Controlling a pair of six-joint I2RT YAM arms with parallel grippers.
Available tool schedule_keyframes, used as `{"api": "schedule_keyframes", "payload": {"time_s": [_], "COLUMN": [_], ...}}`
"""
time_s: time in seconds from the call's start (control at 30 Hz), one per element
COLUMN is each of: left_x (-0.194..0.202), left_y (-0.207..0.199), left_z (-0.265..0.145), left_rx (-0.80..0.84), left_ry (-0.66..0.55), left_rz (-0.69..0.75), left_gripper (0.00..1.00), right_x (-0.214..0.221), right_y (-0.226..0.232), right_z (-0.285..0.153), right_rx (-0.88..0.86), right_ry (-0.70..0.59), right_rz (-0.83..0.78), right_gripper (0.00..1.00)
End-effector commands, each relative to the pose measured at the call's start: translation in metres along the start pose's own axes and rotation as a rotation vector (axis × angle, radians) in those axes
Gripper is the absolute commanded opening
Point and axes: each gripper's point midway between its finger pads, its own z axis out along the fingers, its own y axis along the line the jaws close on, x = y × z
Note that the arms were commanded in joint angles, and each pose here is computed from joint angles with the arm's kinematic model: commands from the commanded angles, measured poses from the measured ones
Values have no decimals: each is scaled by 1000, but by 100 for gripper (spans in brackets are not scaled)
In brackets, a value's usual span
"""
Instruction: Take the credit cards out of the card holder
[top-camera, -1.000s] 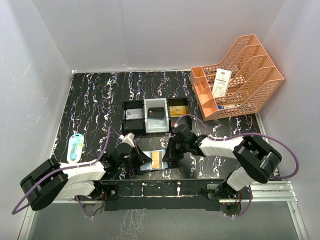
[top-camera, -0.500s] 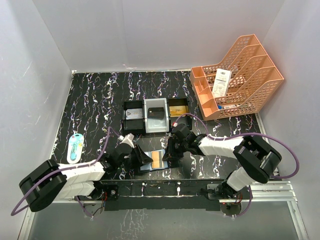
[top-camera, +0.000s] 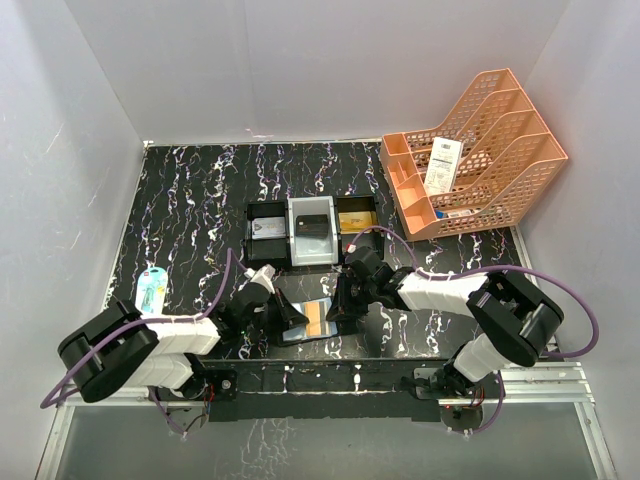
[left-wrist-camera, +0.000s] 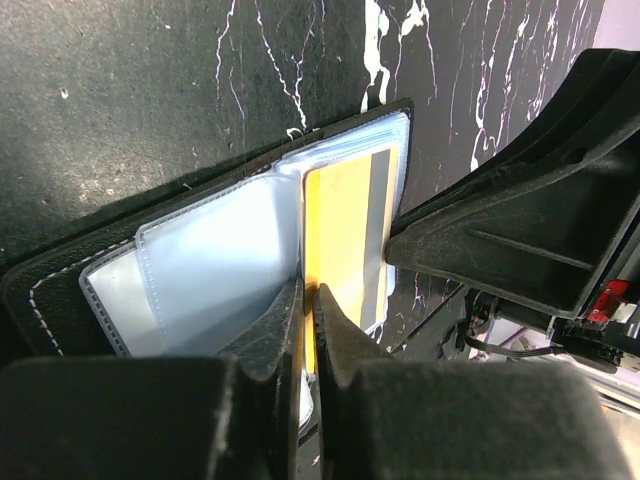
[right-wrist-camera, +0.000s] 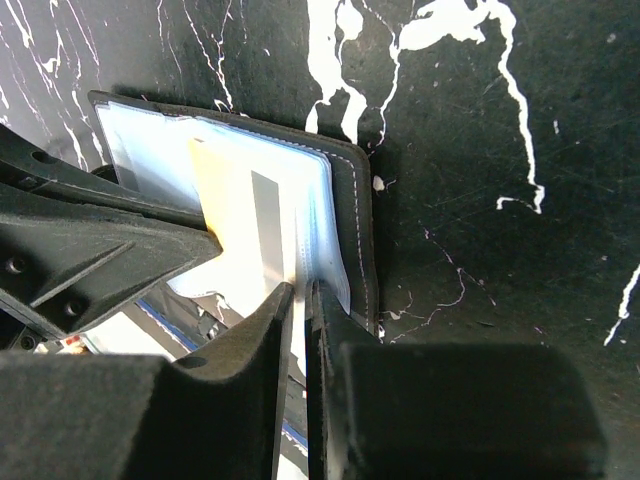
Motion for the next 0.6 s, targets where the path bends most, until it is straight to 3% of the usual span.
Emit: {"api": "schedule_keyframes", "payload": {"time_s": [0.0,0.3,0.57], "left_x": [8,0,-2], "left_y": [-12,0,1], "left_z": [1,-11,-16], "left_rx": [45,-2,-2], "left_ry": [49,-10,-29], "left_rz": [37,50,63], "left_gripper": [0,0,0], "right_x": [-6,-18,-28], "right_y": [1,-8,17], "right_z": [5,-4,-19], "right_rx": [4,95,35], "right_ry": [-25,-82,-102], "right_rz": [-20,-31,-88], "right_gripper": [10,13,23]}}
